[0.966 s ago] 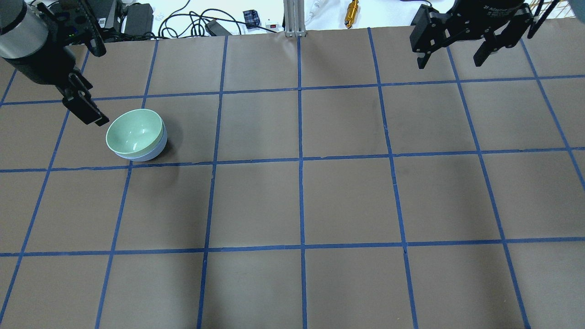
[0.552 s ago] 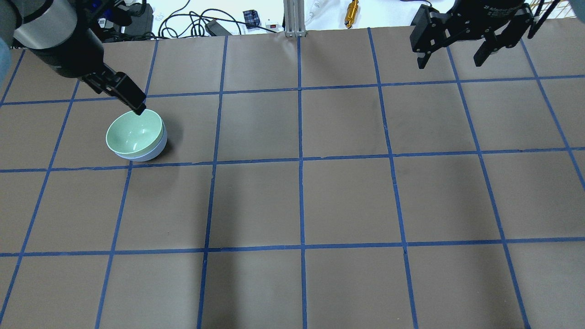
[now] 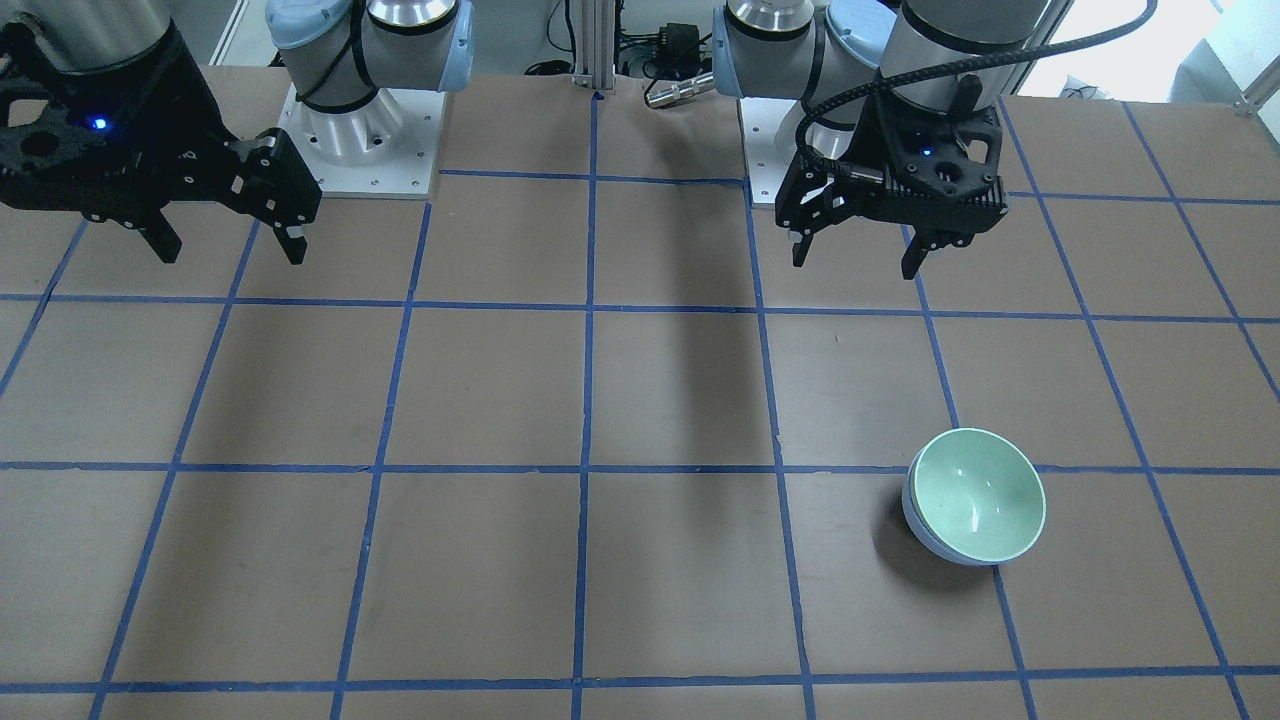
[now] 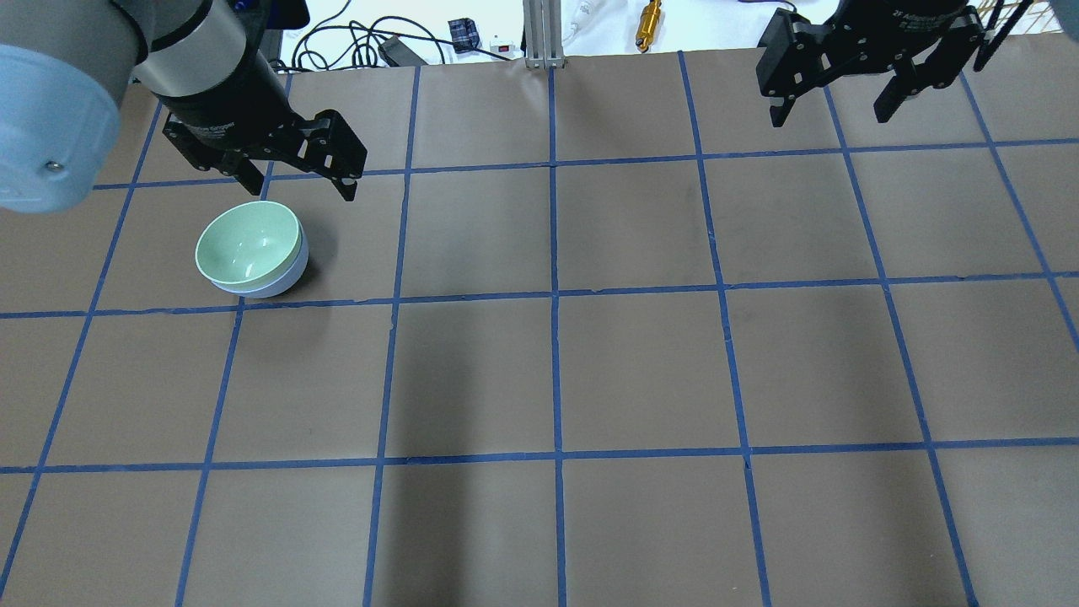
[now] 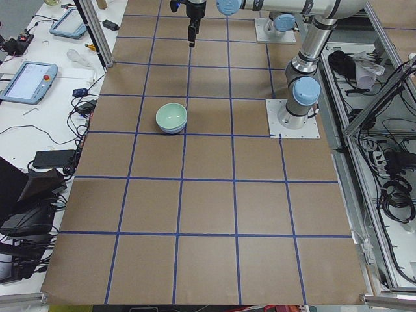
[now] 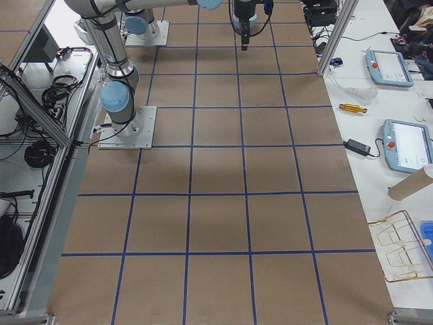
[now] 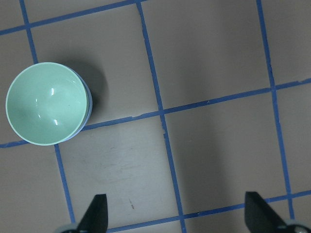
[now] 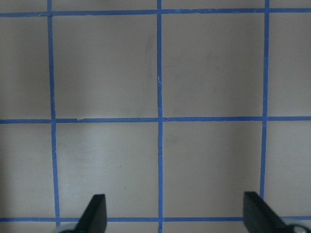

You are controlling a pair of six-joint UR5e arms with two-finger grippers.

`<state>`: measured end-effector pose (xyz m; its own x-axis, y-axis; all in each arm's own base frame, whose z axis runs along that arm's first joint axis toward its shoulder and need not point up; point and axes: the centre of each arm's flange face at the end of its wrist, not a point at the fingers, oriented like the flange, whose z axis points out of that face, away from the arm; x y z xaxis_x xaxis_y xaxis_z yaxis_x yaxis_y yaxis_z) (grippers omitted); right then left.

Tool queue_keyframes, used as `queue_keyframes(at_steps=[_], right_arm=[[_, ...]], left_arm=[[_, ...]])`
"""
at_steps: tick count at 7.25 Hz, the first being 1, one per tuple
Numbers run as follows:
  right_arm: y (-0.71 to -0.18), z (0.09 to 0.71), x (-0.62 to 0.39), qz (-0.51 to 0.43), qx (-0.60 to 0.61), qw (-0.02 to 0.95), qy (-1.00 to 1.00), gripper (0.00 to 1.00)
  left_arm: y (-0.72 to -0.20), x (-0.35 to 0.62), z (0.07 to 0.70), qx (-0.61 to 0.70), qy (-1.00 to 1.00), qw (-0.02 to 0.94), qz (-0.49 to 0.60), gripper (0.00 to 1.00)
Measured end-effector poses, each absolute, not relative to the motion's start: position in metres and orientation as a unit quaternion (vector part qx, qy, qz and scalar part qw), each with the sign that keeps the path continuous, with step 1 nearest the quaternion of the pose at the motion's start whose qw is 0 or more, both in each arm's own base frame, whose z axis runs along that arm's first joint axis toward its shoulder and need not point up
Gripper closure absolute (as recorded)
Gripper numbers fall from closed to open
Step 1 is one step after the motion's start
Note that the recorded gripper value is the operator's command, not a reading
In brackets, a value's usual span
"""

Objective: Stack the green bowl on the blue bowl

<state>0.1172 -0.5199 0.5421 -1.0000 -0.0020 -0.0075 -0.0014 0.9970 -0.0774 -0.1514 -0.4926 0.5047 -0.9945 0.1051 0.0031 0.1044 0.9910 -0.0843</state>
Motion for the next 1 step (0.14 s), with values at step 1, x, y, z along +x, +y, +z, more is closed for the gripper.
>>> queue_keyframes(at_steps=[1], right_arm=[[-0.5202,0.5417,0.1172,-0.038,-0.001,0.004,0.999,0.0]], left_arm=[[-0.493,-0.1513,0.5048,-0.046,-0.998,0.005,0.042,0.0]])
